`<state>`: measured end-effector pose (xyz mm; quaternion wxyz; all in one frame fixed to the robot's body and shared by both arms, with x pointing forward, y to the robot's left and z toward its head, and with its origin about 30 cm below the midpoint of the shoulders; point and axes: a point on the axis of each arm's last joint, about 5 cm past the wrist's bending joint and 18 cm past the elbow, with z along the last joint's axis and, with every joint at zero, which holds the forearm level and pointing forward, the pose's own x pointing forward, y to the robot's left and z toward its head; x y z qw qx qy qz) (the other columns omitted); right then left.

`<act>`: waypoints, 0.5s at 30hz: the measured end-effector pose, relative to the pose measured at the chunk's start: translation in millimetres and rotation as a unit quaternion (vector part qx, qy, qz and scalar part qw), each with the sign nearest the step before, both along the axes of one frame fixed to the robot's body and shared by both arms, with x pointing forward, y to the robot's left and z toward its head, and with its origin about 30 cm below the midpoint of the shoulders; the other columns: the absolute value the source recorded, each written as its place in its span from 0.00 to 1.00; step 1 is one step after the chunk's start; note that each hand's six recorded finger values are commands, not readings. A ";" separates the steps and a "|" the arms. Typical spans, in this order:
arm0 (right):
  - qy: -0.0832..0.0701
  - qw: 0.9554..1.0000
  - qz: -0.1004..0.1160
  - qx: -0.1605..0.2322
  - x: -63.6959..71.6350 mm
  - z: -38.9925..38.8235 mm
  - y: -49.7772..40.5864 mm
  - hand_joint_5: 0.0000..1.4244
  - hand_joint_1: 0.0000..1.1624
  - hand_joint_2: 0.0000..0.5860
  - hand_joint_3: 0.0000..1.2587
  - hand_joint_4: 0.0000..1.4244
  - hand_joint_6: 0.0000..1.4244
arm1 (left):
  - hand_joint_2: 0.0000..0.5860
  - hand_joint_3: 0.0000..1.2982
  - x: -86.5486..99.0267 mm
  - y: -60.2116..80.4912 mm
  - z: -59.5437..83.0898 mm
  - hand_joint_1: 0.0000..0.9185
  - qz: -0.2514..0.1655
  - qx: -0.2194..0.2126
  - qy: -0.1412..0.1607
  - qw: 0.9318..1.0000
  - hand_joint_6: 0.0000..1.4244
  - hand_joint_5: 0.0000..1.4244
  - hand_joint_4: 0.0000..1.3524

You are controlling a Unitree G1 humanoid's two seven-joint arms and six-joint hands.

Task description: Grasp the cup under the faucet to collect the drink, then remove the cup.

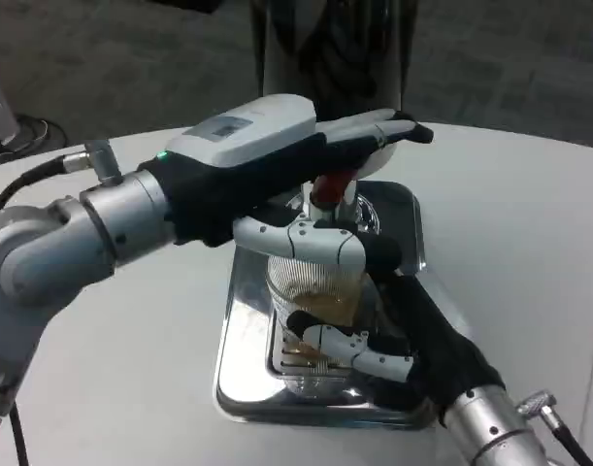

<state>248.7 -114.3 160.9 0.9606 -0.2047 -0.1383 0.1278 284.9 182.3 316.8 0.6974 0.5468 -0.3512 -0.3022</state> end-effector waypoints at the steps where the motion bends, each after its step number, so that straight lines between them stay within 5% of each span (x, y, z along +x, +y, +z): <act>1: 0.000 1.000 -0.002 0.002 0.0 -0.5 0.9 0.03 0.56 0.37 0.01 0.02 0.09 | 0.18 0.09 0.0 0.0 0.1 0.00 0.000 0.000 0.000 1.000 0.18 0.07 0.01; 15: 0.003 1.000 -0.023 0.016 0.6 -6.9 13.0 0.03 0.57 0.36 0.00 0.02 0.09 | 0.19 0.09 -0.1 0.0 0.3 0.00 0.000 0.001 -0.001 1.000 0.19 0.07 0.01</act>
